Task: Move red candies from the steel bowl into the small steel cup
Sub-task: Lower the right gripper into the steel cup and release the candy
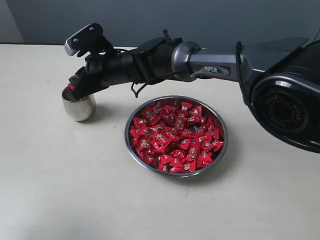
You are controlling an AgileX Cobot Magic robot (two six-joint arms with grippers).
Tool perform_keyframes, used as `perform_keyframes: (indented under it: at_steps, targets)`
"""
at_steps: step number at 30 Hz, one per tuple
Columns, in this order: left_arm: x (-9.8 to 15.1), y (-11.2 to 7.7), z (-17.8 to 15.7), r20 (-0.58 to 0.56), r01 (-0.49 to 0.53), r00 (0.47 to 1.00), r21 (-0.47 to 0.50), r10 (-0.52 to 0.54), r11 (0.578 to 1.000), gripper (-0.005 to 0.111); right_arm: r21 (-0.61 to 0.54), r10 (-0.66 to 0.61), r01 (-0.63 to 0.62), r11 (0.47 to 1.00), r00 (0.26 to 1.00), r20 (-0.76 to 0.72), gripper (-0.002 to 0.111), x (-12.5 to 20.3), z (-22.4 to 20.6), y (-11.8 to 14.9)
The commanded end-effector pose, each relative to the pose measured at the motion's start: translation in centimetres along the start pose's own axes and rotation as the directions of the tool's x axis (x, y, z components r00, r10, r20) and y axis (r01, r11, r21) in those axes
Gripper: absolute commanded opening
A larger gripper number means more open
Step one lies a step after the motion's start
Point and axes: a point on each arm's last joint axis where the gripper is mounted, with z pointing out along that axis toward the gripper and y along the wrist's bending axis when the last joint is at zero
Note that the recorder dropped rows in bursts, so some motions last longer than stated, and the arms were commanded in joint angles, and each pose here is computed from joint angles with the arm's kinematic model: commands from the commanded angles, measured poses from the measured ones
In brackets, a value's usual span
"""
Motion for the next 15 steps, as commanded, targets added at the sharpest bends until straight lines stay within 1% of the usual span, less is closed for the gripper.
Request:
perform_keyframes:
  at_steps: [1, 15]
  targets:
    - [0.09, -0.01, 0.00, 0.002, 0.005, 1.000, 0.000, -0.005, 1.000, 0.000, -0.012, -0.018, 0.018, 1.000, 1.000, 0.007, -0.001, -0.27, -0.04, 0.03]
    - [0.09, -0.01, 0.00, 0.002, 0.005, 1.000, 0.000, -0.005, 1.000, 0.000, -0.039, -0.064, 0.065, 0.997, 0.998, 0.009, -0.001, -0.21, 0.09, 0.46]
